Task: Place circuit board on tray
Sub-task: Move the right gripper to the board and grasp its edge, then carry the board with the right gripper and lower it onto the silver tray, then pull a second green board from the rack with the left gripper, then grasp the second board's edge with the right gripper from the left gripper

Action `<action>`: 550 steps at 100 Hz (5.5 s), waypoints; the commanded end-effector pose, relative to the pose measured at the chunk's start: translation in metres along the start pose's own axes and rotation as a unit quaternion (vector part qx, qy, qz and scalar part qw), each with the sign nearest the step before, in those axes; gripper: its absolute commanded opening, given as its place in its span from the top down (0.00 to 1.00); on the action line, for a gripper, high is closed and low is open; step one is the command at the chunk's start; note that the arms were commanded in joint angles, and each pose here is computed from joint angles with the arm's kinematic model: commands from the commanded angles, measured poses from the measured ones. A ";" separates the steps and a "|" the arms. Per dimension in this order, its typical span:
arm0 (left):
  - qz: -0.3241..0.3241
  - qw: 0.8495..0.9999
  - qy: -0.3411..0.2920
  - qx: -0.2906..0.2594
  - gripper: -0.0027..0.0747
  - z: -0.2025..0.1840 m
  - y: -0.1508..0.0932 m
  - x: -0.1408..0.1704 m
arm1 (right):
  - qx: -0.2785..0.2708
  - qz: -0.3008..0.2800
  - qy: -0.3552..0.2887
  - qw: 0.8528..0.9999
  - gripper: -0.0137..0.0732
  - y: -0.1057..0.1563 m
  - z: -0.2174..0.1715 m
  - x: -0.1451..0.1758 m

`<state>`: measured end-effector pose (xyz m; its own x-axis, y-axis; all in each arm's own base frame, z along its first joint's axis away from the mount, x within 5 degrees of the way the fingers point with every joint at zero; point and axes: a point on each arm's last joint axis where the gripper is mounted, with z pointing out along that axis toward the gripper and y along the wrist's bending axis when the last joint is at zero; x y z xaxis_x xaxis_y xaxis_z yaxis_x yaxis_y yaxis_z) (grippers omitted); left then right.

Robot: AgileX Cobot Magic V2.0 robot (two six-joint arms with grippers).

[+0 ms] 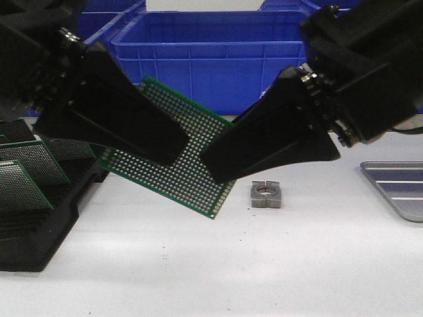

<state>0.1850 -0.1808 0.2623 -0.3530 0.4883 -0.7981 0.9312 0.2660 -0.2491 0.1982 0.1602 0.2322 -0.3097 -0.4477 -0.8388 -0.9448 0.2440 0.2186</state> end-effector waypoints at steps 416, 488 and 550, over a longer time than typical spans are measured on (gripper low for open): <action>0.189 0.958 0.175 -0.123 0.99 -0.086 0.089 -0.018 | 0.400 0.301 -0.098 0.860 0.15 -0.098 -0.145 0.041; 0.149 0.985 -0.043 0.075 0.99 -0.029 0.011 -0.079 | 0.052 -0.011 -0.035 0.998 0.15 -0.017 -0.055 -0.007; 0.157 0.983 -0.042 0.081 0.99 -0.023 0.004 -0.081 | 0.015 0.006 -0.090 0.996 0.86 -0.004 -0.044 -0.022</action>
<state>0.2210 -0.1968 0.3160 -0.0499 0.5310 -0.8459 0.9969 -0.0253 -0.0747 0.2053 0.1288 0.2509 -0.3373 -0.3579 -0.8707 -0.9247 0.2992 0.2352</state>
